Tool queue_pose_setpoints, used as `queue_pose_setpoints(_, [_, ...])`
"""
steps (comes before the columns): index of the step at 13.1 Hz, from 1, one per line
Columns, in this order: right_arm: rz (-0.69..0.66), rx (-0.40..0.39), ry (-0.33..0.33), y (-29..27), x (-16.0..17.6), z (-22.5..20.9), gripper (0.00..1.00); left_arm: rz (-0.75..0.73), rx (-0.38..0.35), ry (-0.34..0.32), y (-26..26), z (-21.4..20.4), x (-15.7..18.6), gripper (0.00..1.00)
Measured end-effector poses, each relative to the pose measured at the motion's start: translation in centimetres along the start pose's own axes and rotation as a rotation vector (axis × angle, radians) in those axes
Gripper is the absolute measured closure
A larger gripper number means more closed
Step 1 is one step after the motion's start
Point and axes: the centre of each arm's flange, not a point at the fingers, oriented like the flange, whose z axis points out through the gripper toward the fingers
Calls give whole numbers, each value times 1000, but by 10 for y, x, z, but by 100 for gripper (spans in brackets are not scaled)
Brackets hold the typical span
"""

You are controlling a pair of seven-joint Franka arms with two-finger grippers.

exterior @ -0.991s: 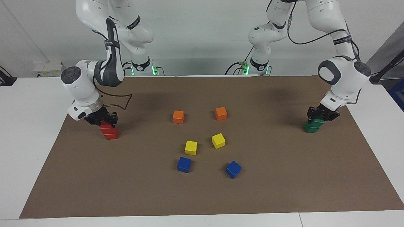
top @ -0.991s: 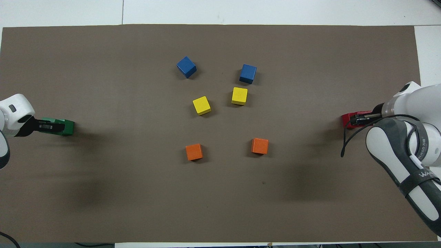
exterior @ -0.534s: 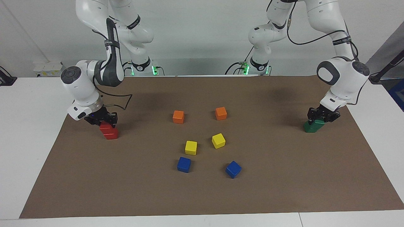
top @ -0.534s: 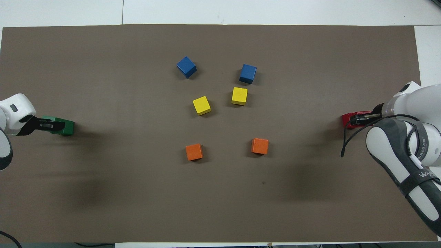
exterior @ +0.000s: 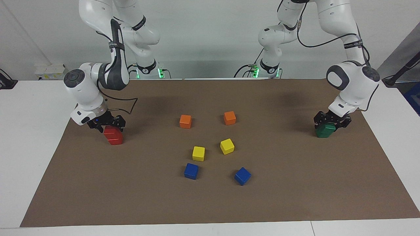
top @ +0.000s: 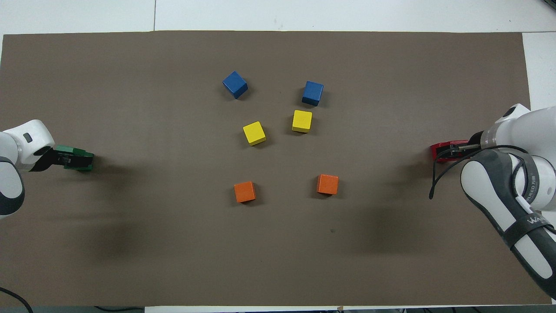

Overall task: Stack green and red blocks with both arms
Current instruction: 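Lower the green block onto green with the left gripper while the right stacks red, then open both grippers and draw them back from the two stacks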

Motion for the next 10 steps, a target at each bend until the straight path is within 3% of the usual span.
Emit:
queue_pose_setpoints(4, [9, 9, -65, -3, 0, -20, 0, 5, -4, -5, -2, -6, 2, 0])
queue_pose_setpoints(7, [4, 19, -31, -30, 11, -100, 0, 15, -20, -12, -6, -49, 22, 0])
queue_pose_setpoints(10, [-1, 15, 9, -51, -3, -180, 0, 42, -26, -6, -7, -118, 47, 0])
